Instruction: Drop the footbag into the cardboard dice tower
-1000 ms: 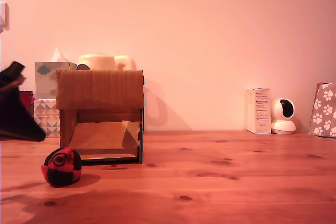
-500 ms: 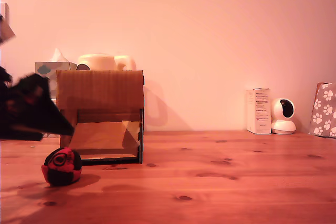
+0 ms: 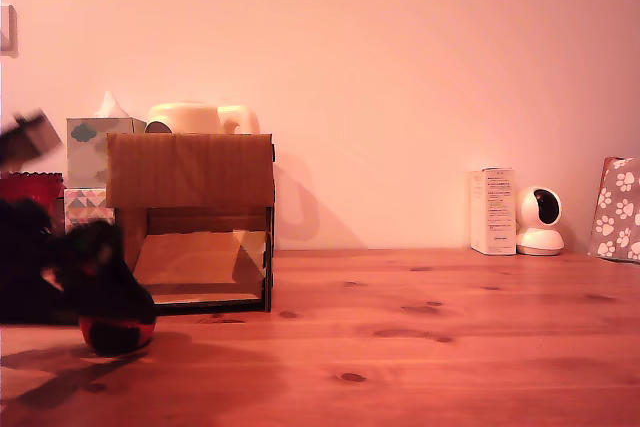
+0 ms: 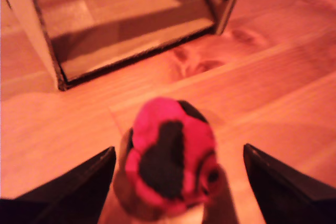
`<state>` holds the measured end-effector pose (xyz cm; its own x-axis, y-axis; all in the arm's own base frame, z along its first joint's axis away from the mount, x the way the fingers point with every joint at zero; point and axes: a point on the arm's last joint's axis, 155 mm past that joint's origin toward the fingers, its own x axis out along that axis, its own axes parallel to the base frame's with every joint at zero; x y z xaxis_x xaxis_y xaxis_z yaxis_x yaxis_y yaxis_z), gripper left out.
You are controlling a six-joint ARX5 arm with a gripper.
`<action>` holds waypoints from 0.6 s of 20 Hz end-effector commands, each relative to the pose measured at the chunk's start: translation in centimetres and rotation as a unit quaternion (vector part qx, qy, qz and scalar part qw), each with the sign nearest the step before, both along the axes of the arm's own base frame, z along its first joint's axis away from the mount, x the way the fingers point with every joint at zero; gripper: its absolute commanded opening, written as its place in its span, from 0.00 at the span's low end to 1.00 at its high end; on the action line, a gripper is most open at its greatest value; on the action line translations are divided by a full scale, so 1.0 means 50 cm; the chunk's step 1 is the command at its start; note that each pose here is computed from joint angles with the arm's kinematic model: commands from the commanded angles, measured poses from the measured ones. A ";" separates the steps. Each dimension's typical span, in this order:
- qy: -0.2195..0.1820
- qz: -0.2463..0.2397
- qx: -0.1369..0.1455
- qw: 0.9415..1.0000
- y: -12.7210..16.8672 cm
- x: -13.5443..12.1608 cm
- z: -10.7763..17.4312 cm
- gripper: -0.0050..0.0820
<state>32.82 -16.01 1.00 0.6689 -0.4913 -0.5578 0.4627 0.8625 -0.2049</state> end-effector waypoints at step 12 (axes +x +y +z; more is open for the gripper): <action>0.010 -0.045 -0.035 0.998 -0.034 -0.029 0.052 0.29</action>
